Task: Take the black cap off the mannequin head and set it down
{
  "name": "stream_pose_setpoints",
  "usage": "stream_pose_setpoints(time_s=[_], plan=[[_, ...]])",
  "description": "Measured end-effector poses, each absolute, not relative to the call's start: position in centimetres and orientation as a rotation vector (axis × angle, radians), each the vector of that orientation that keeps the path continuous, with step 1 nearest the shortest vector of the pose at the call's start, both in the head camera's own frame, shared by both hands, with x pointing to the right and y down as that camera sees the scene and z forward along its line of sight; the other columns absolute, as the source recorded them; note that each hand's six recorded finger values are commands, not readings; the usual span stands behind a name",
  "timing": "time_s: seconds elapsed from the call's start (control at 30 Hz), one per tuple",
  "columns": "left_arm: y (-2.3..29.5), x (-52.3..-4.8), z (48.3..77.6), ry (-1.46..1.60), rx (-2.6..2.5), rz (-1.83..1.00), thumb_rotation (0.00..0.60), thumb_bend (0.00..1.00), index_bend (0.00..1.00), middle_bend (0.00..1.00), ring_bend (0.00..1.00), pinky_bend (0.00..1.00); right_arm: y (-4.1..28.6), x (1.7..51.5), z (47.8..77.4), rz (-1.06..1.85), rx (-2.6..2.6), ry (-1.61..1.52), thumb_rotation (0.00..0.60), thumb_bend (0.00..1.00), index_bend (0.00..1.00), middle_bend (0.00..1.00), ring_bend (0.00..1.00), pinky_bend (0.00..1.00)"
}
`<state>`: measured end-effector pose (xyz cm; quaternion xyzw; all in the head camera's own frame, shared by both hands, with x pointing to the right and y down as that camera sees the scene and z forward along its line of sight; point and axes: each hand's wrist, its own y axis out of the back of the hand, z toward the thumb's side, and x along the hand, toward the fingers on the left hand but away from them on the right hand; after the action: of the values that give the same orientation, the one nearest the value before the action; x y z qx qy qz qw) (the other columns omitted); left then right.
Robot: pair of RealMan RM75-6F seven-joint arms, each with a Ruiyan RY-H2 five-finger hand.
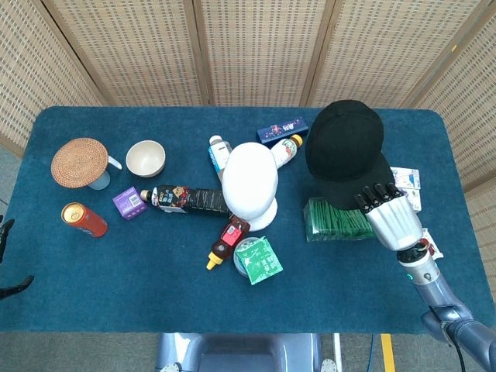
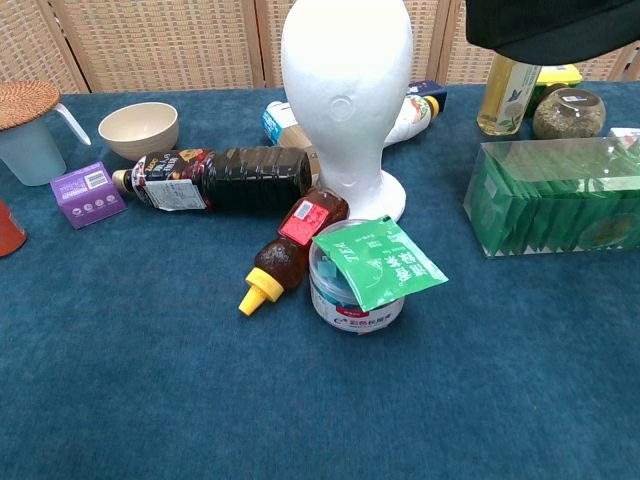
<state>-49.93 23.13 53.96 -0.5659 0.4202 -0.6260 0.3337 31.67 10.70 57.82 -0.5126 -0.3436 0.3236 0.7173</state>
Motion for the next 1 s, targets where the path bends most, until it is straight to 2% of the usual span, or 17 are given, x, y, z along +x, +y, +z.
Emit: stream_pose_setpoints(time_s=[0.07, 0.17, 0.33, 0.47, 0.7, 0.87, 1.0], plan=[[23.1, -49.9, 54.0, 1.095, -1.478, -1.635, 0.6, 0.09, 0.0, 0.0, 0.0, 0.07, 10.9, 31.9, 58.3, 0.744, -1.156, -0.743, 0.6, 0.23, 0.2, 0.36, 0.35, 0.54], [23.2, -49.9, 54.0, 1.09, -1.479, -1.638, 0.6, 0.09, 0.0, 0.0, 0.0, 0.07, 11.3, 31.9, 58.6, 0.781, -1.178, -0.722, 0.6, 0.2, 0.12, 0.25, 0.25, 0.48], [23.2, -49.9, 54.0, 1.096, -1.477, -1.638, 0.6, 0.09, 0.0, 0.0, 0.0, 0.07, 12.2, 31.6, 58.5, 0.82, -1.216, -0.701, 0.6, 0.17, 0.06, 0.15, 0.15, 0.43], [23.2, -50.0, 54.0, 1.095, -1.478, -1.639, 0.6, 0.09, 0.0, 0.0, 0.0, 0.07, 12.7, 31.3, 58.2, 0.841, -1.234, -0.688, 0.6, 0.15, 0.02, 0.11, 0.1, 0.39], [23.2, -50.0, 54.0, 1.1, -1.48, -1.64, 0.6, 0.09, 0.0, 0.0, 0.0, 0.07, 13.8, 30.9, 56.9, 0.854, -1.277, -0.69, 0.6, 0.13, 0.02, 0.09, 0.08, 0.36], [23.2, -50.0, 53.9, 1.099, -1.486, -1.635, 0.6, 0.09, 0.0, 0.0, 0.0, 0.07, 14.6, 31.1, 54.5, 0.836, -1.283, -0.722, 0.6, 0.03, 0.02, 0.09, 0.09, 0.34], [23.3, -50.0, 53.7, 1.1, -1.492, -1.627, 0.6, 0.1, 0.0, 0.0, 0.0, 0.07, 15.2, 32.3, 53.5, 0.862, -1.297, -0.765, 0.6, 0.0, 0.01, 0.05, 0.06, 0.29]])
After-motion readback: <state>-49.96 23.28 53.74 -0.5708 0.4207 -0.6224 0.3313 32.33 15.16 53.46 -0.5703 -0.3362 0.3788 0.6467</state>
